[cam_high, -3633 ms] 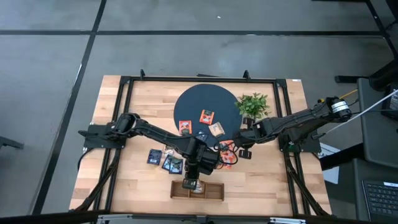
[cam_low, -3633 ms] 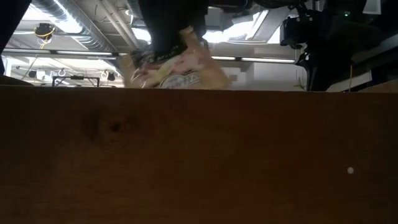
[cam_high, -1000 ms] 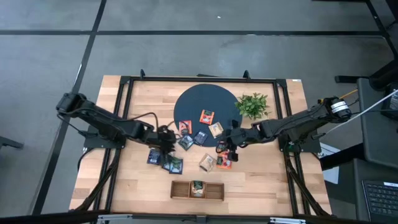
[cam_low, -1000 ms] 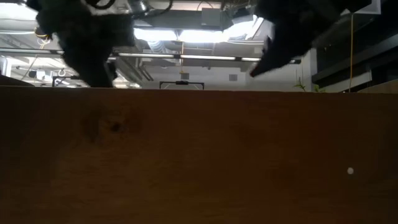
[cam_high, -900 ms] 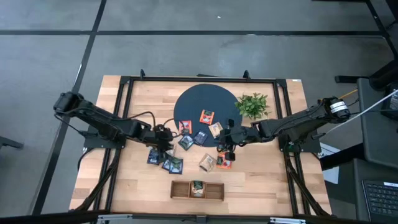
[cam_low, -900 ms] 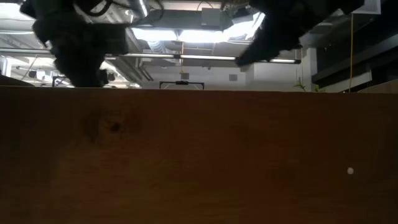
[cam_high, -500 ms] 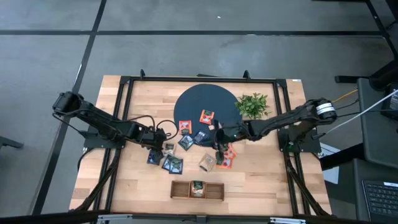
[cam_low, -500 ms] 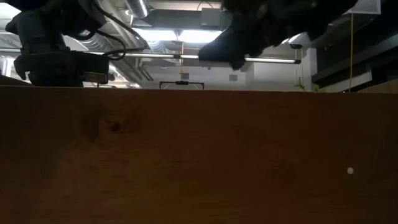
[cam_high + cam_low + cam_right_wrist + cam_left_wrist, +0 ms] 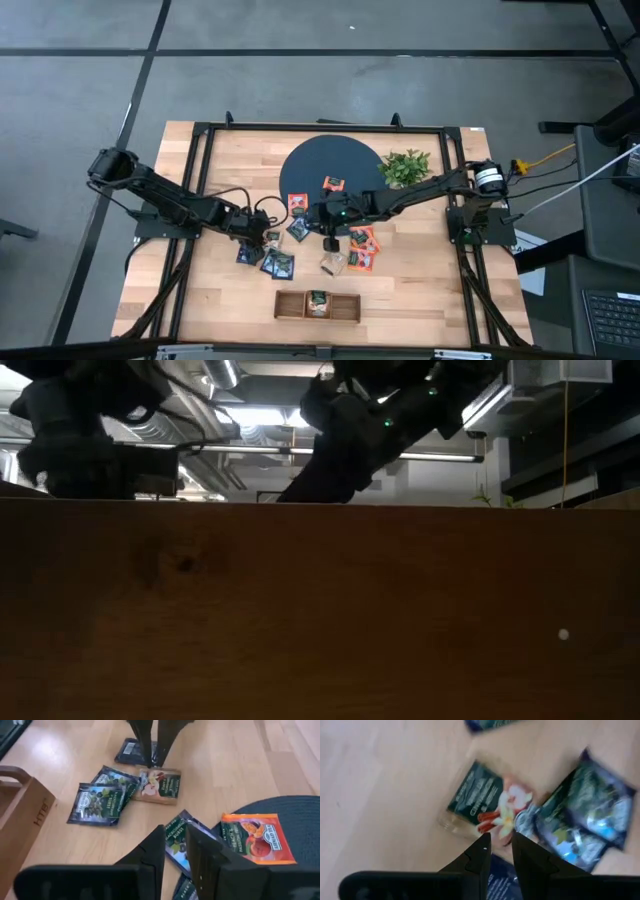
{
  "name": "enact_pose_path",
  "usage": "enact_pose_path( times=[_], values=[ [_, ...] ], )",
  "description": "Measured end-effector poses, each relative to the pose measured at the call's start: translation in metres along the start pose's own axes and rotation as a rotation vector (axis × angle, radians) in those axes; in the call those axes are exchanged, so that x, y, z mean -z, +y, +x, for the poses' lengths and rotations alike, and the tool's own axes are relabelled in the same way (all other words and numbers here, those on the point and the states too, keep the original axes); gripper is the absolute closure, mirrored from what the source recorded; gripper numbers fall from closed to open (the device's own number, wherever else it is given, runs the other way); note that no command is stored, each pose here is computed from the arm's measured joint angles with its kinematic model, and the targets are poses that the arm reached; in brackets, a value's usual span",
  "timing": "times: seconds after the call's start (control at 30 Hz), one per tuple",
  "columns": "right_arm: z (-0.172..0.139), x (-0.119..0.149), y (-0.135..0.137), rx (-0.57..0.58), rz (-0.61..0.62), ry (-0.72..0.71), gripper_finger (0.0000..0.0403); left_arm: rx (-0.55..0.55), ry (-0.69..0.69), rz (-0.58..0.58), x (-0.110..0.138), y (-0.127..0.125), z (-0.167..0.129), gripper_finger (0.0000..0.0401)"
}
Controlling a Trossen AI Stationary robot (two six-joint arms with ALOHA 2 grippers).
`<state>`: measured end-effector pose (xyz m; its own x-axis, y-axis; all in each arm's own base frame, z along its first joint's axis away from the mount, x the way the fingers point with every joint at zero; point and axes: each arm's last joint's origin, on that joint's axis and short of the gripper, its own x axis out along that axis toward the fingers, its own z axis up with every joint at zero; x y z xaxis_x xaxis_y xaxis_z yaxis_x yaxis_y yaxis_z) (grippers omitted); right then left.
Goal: Pick & Place Tea
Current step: Put the brown tea bag into the middle section of the wooden organizer
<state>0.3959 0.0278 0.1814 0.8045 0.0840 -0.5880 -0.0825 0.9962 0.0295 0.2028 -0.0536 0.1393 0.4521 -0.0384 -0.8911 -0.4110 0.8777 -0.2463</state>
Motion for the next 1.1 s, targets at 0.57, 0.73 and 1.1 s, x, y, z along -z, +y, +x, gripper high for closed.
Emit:
enact_pose_path(
  times=[0.57,0.73,1.1],
  values=[
    [0.002,0.004,-0.004,0.009,0.104,0.074,0.0315,-0.082,-0.072,-0.048,0.003,-0.008,0.023,0.0327],
    [0.001,0.004,-0.012,-0.020,0.147,0.075,0.0266,-0.098,-0.119,-0.060,0.001,-0.009,0.024,0.0327],
    [0.001,0.004,-0.018,-0.002,0.369,0.073,0.0196,-0.130,-0.200,-0.086,-0.007,-0.008,0.043,0.0327]
  ],
)
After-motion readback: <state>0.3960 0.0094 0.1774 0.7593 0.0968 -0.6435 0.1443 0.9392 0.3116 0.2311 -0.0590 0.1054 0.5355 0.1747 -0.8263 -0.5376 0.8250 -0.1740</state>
